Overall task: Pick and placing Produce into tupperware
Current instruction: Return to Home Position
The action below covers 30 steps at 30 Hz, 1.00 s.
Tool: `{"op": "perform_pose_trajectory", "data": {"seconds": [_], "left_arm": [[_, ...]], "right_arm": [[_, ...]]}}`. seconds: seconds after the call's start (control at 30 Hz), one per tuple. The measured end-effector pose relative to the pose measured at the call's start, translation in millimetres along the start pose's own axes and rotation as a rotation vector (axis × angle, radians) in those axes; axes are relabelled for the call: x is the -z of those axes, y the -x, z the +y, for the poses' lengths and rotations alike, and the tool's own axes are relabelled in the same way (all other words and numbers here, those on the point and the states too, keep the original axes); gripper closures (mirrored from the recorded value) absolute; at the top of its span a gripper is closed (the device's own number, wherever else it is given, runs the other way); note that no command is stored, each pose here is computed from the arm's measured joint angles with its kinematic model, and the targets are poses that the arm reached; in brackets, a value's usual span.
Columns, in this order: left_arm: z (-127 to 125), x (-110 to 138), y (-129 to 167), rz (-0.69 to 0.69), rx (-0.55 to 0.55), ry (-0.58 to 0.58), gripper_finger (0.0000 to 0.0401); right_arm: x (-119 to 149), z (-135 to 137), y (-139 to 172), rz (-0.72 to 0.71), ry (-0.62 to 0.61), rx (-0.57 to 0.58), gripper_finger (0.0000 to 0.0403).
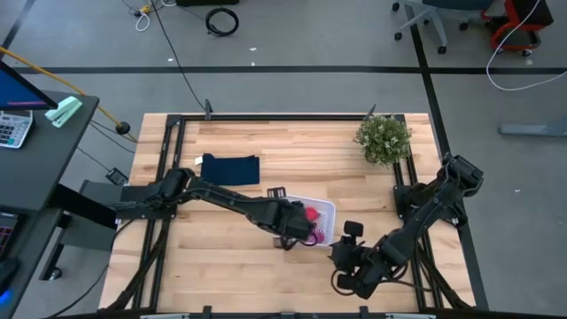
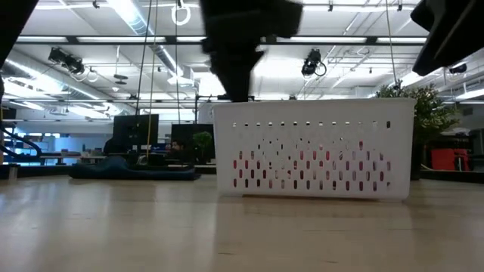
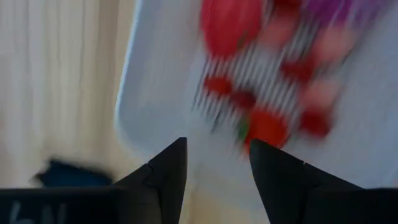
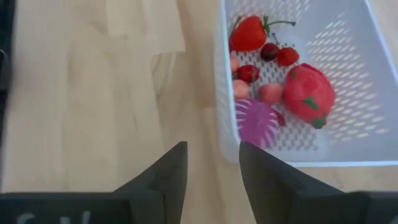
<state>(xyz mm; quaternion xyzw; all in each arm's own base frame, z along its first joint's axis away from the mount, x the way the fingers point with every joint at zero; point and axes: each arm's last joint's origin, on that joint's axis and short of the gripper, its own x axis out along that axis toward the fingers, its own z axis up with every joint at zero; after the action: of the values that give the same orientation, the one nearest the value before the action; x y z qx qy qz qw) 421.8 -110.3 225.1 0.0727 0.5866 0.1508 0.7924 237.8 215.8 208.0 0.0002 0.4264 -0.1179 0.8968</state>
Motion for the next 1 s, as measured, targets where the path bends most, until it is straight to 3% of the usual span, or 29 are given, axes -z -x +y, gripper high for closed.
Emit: {"op": "perform_pose_trajectory", "data": {"seconds": [0.13,0.23,0.3,0.47,0.6,0.8,1.0], "left_arm": [[9,18,2,0.170,-0.097,-0.082,0.0220],[24,32,15,0.257,-0.278,-0.032,0.0220],[34,36,29,0.208,-0.347,0.023,0.0219],[57,45,91,0.029,-0.314,0.080,0.0220],[81,68,150,-0.141,-0.305,0.159,0.0224],[122,129,234,-0.386,-0.141,0.335,0.0220],[145,200,268,-0.529,0.059,0.420,0.0219]], "right_arm": [[-1,2,0,-0.011,-0.064,-0.015,0.0249],[-6,-2,3,-0.019,-0.092,-0.021,0.0249],[-13,-9,9,-0.031,-0.116,-0.036,0.0249],[-43,-48,47,-0.127,-0.161,-0.113,0.0249],[-59,-88,88,-0.245,-0.190,-0.168,0.0248],[-58,-134,137,-0.397,-0.193,-0.181,0.0248],[-40,-154,151,-0.441,-0.206,-0.234,0.0248]]}}
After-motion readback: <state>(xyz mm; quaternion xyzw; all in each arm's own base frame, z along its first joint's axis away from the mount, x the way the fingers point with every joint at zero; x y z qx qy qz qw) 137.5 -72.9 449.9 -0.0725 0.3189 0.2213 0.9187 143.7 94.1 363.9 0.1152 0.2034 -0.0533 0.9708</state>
